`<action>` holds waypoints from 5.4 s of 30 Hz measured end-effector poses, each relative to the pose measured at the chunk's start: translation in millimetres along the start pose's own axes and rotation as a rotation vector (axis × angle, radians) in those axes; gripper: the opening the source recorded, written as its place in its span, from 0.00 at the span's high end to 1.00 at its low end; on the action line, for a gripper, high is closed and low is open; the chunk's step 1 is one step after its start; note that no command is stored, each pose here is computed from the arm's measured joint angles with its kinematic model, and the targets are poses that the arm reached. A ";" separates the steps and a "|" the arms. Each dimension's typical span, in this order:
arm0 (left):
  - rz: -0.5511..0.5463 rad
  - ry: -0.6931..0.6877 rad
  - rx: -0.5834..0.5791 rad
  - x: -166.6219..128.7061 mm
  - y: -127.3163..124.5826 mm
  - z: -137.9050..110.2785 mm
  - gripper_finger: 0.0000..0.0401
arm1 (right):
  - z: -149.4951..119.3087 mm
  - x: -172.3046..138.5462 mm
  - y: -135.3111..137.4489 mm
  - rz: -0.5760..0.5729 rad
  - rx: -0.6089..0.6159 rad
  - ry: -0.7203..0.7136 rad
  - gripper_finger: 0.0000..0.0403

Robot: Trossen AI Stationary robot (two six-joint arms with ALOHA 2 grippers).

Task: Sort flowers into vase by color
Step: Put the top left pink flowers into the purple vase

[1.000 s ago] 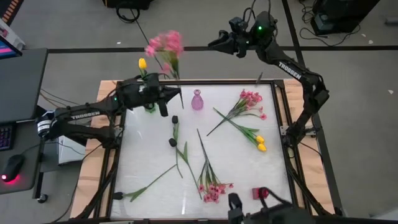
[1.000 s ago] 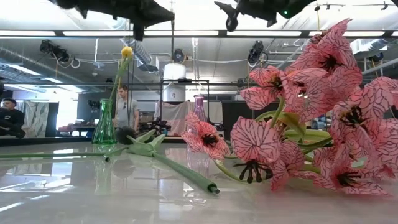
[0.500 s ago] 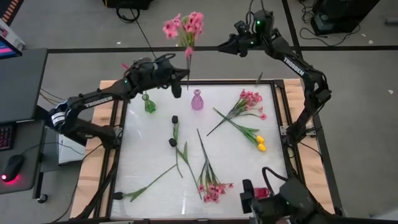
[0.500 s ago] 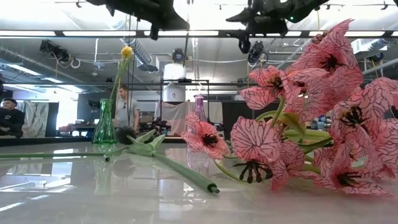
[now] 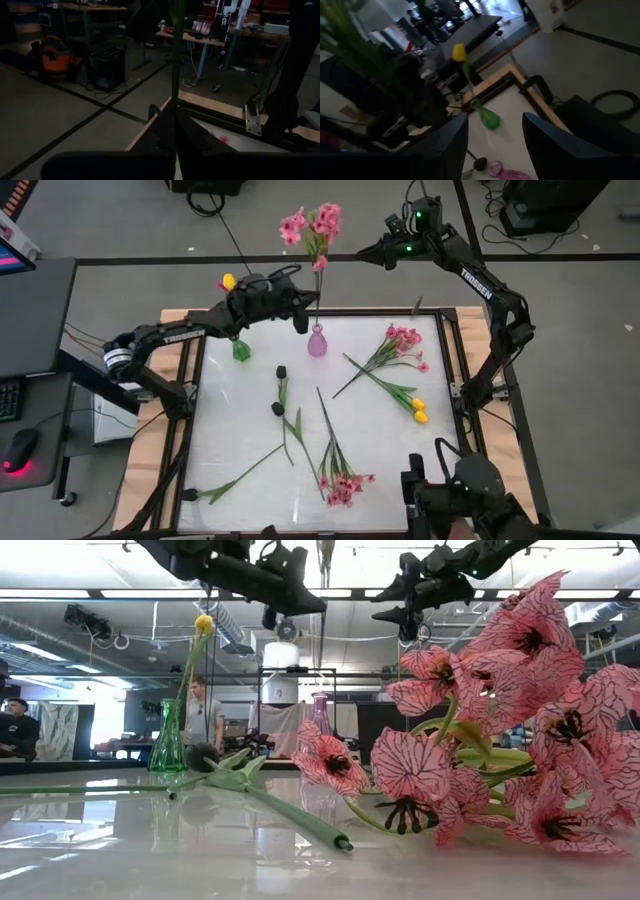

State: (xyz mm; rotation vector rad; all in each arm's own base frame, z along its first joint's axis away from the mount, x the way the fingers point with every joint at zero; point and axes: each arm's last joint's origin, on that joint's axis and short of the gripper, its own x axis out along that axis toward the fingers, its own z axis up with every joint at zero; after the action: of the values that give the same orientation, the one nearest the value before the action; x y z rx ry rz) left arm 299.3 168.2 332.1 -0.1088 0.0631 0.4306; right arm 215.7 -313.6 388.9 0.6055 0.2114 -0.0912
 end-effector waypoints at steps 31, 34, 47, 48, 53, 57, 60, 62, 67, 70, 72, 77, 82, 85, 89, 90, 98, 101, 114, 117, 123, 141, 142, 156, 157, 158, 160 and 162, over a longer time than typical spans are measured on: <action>0.020 0.099 0.037 13.9 3.8 -22.1 0.97 | 5.5 -7.3 -13.7 -0.371 -0.005 -0.120 0.51; 0.020 0.099 0.045 13.9 3.9 -22.1 0.97 | 5.5 -7.3 -13.7 -0.371 -0.005 -0.120 0.51; 0.033 0.092 0.046 13.8 5.5 -21.3 0.97 | 5.5 -7.3 -13.7 -0.371 -0.004 -0.120 0.51; 0.034 0.092 0.046 13.7 5.7 -21.2 0.97 | 5.5 -7.3 -13.7 -0.371 -0.005 -0.120 0.51; 0.035 0.090 0.044 13.8 5.7 -21.1 0.97 | 5.5 -7.3 -13.7 -0.371 -0.004 -0.120 0.51; 0.059 0.086 0.047 13.7 6.2 -20.6 0.97 | 5.5 -7.3 -13.7 -0.371 -0.005 -0.120 0.51; 0.064 0.068 0.042 13.8 6.5 -18.9 0.97 | 5.5 -7.3 -13.7 -0.371 -0.005 -0.120 0.51; 0.062 0.054 0.044 13.7 6.2 -17.4 0.97 | 5.5 -7.3 -13.7 -0.371 -0.005 -0.120 0.51; 0.061 0.053 0.046 13.8 5.7 -17.5 0.97 | 5.5 -7.3 -13.7 -0.371 -0.005 -0.120 0.51; 0.060 0.048 0.047 13.8 5.6 -17.0 0.97 | 5.5 -7.2 -13.6 -0.371 -0.005 -0.120 0.51; 0.060 0.048 0.047 13.8 5.6 -16.9 0.97 | 5.5 -7.2 -13.6 -0.371 -0.005 -0.120 0.51; 0.053 0.049 0.046 14.1 3.1 -17.2 0.97 | 5.5 -7.3 -13.7 -0.371 -0.005 -0.120 0.51; 0.048 0.050 0.045 14.2 1.2 -17.5 0.97 | 5.5 -7.2 -13.6 -0.371 -0.005 -0.120 0.51; 0.044 0.053 0.045 14.3 -0.2 -17.9 0.97 | 5.5 -7.2 -13.6 -0.371 -0.005 -0.120 0.51; 0.039 0.058 0.045 14.5 -2.2 -18.5 0.97 | 5.5 -7.2 -13.6 -0.371 -0.005 -0.120 0.51; 0.037 0.059 0.046 14.5 -2.9 -18.6 0.97 | 5.5 -7.2 -13.6 -0.371 -0.005 -0.120 0.51; 0.027 0.068 0.049 14.6 -6.3 -21.5 0.97 | 5.5 -7.2 -13.6 -0.371 -0.005 -0.120 0.51; 0.030 0.087 0.041 13.5 -5.2 -31.7 0.97 | 5.5 -7.3 -13.6 -0.371 -0.005 -0.120 0.51; 0.031 0.107 0.040 12.4 -4.2 -41.0 0.97 | 5.5 -7.1 -13.6 -0.371 -0.005 -0.120 0.51; 0.031 0.107 0.040 12.4 -4.2 -41.0 0.97 | 5.5 -7.2 -13.6 -0.371 -0.005 -0.120 0.51; 0.033 0.135 0.039 12.1 -4.0 -43.7 0.97 | 5.5 -7.2 -13.8 -0.371 -0.005 -0.120 0.51; 0.036 0.182 0.036 11.4 -3.7 -48.2 0.94 | 5.5 -7.2 -13.8 -0.371 -0.005 -0.120 0.51; 0.036 0.181 0.036 11.4 -3.7 -48.2 0.93 | 5.5 -7.2 -13.8 -0.371 -0.004 -0.120 0.51; 0.036 0.182 0.037 11.4 -3.7 -48.2 0.78 | 5.4 -7.1 -13.7 -0.371 -0.005 -0.120 0.51; 0.036 0.182 0.037 11.4 -3.7 -48.2 0.78 | 5.5 -7.2 -13.7 -0.371 -0.005 -0.120 0.51; 0.036 0.182 0.037 11.4 -3.7 -48.2 0.78 | 5.4 -7.2 -13.8 -0.371 -0.004 -0.120 0.51; 0.036 0.182 0.037 11.4 -3.7 -48.2 0.78 | 5.5 -7.2 -13.8 -0.371 -0.005 -0.120 0.51; 0.036 0.183 0.036 11.4 -3.7 -48.3 0.78 | 5.4 -7.2 -13.8 -0.371 -0.004 -0.120 0.51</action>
State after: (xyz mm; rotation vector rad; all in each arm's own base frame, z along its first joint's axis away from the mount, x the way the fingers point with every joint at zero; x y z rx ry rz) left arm 309.3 163.9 283.5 -0.1111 0.2531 0.4543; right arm 207.6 -327.9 387.2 0.5492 0.2059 -0.4841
